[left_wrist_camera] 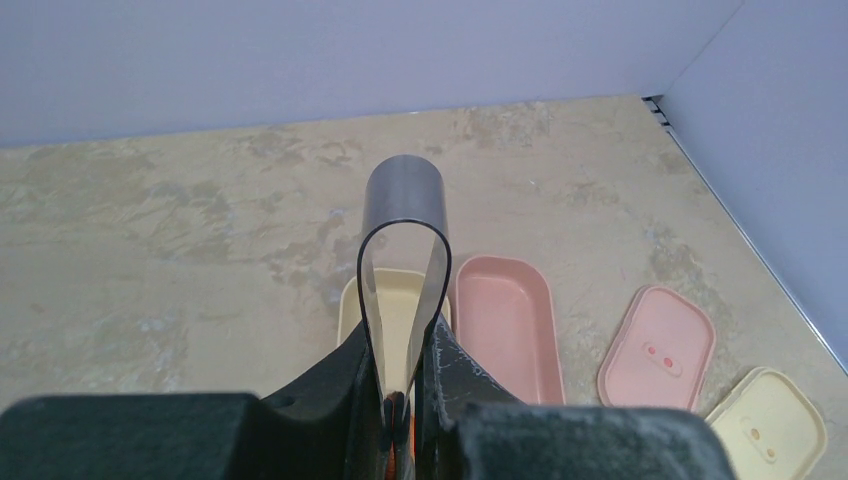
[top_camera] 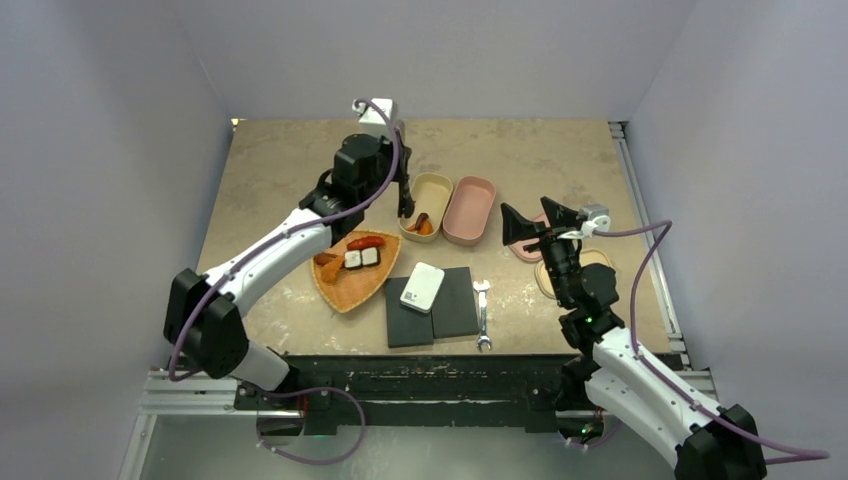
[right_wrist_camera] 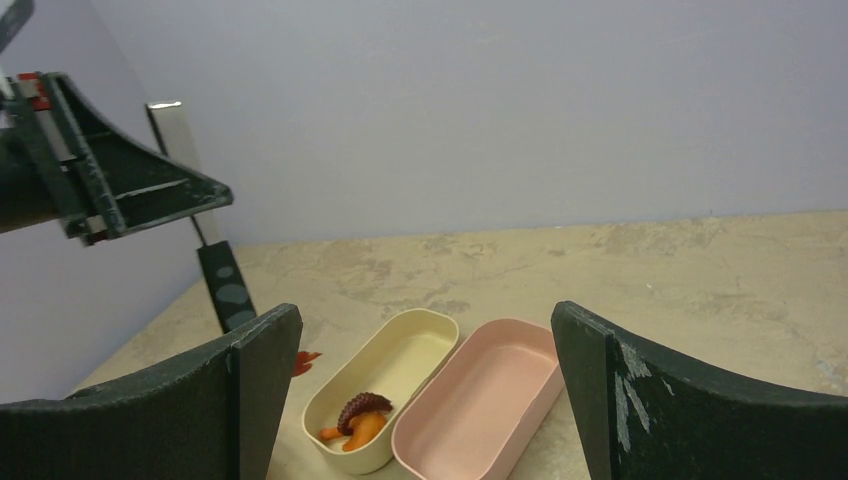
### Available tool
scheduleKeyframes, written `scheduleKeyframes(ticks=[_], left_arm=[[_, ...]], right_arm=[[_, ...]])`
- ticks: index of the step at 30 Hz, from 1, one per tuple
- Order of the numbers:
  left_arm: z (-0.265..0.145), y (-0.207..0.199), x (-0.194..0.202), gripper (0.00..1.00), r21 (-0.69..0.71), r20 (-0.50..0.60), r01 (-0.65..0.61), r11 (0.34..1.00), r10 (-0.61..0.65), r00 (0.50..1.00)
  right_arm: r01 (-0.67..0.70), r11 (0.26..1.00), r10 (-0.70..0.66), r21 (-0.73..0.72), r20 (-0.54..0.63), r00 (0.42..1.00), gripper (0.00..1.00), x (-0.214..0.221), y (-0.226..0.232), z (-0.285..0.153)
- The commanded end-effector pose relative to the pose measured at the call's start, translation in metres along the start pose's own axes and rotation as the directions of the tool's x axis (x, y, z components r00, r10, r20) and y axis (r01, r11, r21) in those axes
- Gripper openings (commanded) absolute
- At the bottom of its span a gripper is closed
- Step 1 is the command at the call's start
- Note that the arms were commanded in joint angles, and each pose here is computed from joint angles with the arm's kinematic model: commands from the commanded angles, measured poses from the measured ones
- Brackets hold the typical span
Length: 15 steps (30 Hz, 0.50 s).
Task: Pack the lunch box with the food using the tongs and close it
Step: Pick up the fake food from the plate, then place the fake food in the packing box.
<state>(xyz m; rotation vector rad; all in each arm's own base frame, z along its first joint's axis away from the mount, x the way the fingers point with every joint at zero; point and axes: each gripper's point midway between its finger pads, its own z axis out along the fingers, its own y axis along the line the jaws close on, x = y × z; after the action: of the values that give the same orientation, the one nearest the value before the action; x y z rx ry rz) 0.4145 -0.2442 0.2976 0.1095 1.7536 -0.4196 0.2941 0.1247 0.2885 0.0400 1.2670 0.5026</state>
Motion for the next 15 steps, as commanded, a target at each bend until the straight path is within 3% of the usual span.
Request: scheduleKeyframes(ticks=[1,9,15], left_arm=[[0.025,-0.028,-0.037,0.0,0.087,0.135,-0.011,0.996,-0.001,0.991],[0.084,-0.031,0.004,0.0,0.079,0.07,-0.071,0.994,0.065,0.995],[0.098,-0.029,0.023,0.02,0.073,0.025,-0.077,0.994,0.075,0.997]], right_arm=[[0.009,1.0,-0.009,0.0,0.031,0.999,0.99,-0.006,0.0,0.001],[0.011,1.0,-0.011,0.001,0.029,1.0,0.99,-0.005,0.0,0.001],[0.011,1.0,-0.012,0.005,0.035,0.999,0.99,-0.007,-0.001,0.0]])
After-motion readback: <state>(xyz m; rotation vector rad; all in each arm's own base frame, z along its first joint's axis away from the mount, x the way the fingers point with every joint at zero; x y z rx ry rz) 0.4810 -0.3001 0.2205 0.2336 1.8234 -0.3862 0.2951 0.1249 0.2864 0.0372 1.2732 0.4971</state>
